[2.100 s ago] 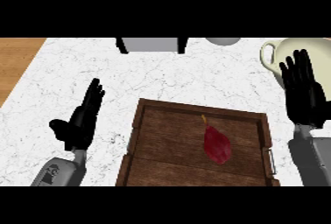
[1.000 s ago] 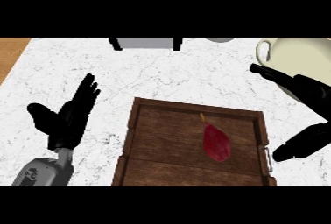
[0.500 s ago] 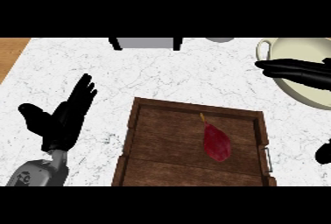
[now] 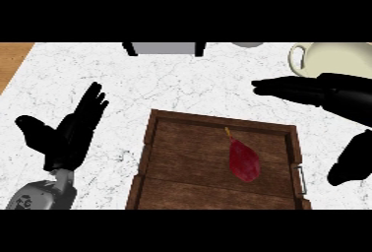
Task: Pick the pear from the tray and place it in the pot
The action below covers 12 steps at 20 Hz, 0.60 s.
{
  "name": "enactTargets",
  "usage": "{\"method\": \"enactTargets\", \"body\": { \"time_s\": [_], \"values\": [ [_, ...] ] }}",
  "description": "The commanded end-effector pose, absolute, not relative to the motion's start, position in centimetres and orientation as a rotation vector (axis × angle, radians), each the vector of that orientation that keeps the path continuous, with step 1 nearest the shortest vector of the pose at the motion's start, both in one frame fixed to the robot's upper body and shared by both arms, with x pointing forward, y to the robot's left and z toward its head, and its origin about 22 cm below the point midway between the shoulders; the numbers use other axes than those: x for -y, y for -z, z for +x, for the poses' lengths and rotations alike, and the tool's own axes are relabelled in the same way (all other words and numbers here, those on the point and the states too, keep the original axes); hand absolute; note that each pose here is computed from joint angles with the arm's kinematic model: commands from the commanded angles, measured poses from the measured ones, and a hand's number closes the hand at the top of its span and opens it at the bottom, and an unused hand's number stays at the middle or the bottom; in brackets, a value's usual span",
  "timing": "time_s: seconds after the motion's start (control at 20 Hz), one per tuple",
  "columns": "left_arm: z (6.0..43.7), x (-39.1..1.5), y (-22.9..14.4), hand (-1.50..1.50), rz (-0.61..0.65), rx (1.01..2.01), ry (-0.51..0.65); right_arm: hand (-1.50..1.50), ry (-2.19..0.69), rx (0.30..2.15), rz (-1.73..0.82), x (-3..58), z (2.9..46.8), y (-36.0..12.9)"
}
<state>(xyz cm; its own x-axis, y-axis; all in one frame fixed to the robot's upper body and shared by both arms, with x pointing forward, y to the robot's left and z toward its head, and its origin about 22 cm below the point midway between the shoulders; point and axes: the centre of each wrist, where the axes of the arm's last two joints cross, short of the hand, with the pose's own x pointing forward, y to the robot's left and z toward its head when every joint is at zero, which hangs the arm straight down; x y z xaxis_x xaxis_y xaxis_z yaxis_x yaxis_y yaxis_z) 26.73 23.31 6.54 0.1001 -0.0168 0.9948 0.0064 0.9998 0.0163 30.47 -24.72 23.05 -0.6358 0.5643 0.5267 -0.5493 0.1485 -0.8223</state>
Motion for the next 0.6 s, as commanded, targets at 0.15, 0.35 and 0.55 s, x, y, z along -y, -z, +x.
{"method": "enactTargets", "body": {
  "time_s": [0.15, 0.35, 0.55],
  "values": [
    [27.0, -22.0, -6.9, 0.00, 0.005, 1.477, 0.017, -1.50, -1.728, 1.403, -0.079, 22.5, 31.9, -21.5],
    [26.8, -23.8, -7.1, 0.00, 0.005, 1.466, 0.010, -1.50, -1.762, 1.362, -0.176, 22.8, 29.5, -19.1],
    [26.5, -22.1, -5.8, 0.00, 0.007, 1.480, 0.011, -1.50, -1.732, 1.366, -0.171, 21.0, 28.1, -18.3]
  ]
}}
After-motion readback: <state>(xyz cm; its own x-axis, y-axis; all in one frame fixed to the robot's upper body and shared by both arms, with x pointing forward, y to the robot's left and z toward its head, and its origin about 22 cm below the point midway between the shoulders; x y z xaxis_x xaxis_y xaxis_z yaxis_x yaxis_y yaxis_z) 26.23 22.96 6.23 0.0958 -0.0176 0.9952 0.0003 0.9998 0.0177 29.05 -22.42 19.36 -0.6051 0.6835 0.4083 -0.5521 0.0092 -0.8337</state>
